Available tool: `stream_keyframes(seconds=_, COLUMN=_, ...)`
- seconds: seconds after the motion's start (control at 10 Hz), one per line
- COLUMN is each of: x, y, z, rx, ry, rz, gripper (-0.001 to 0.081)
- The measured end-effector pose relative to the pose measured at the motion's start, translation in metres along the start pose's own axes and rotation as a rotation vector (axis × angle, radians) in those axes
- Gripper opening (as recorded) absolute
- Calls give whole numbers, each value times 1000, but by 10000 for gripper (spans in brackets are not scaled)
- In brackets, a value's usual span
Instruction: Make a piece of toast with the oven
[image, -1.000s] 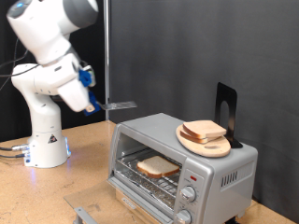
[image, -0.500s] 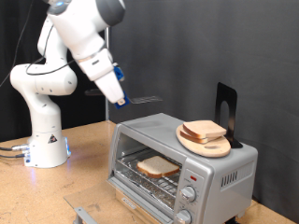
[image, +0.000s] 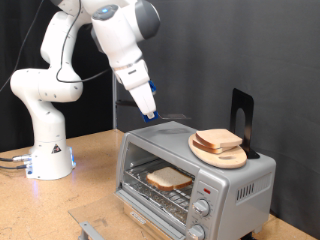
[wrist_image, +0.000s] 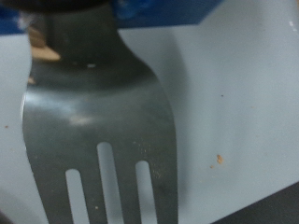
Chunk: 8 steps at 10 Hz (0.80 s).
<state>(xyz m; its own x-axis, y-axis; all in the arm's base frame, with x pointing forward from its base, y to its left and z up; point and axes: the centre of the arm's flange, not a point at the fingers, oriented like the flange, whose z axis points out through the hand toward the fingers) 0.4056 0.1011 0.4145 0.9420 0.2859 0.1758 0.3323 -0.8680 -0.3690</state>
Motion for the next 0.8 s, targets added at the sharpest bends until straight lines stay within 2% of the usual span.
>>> stream_keyframes(seconds=0.5, x=5, y=-14, z=35, rx=-24, ry=3, rz=10, gripper=461)
stream_keyframes(seconds=0.6, x=5, y=-16, z=40, rx=-25, ry=0, rz=7, gripper=562)
stream_keyframes(seconds=0.7, x=5, y=-18, z=44, rx=-26, ry=-3, rz=4, gripper=730)
stream_keyframes(seconds=0.8, x=5, y=-19, z=46, rx=-25, ry=-6, rz=3, gripper=730)
